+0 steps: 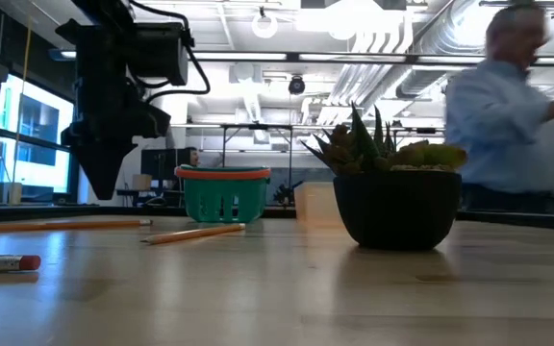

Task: Sort pens & pencils
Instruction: Put the middle left pencil into the green bin

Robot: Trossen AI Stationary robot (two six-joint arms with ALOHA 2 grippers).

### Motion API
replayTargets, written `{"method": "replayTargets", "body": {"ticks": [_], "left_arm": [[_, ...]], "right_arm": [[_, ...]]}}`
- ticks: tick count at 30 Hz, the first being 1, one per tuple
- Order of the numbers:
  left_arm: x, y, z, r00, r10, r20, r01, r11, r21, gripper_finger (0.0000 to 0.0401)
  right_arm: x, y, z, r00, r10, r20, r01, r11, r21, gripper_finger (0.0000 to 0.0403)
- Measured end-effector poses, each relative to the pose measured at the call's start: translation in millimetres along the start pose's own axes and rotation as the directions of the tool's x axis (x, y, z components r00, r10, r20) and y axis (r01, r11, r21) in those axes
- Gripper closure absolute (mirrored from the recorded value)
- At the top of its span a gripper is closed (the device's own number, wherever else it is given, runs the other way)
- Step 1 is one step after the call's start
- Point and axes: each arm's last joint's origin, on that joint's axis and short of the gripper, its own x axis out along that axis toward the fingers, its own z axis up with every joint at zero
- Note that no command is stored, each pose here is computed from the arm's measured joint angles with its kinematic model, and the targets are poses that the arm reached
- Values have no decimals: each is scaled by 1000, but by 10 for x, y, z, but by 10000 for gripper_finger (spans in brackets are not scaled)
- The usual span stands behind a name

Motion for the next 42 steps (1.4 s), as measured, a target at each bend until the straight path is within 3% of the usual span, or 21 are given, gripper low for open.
{"method": "replayTargets", "body": {"ticks": [34,37,42], "left_arm": [[-2,-13,8,1000,-24,1,24,999,21,343],[-2,-15,10,1000,-26,2,26,999,21,329],[-2,-14,9,1000,-25,2,25,1000,12,273]], "right_arm": [[0,47,6,1000,21,3,-21,998,51,306],[-1,51,7,1000,22,3,-23,998,55,306],[-1,52,7,1000,23,3,-23,998,56,306]]}}
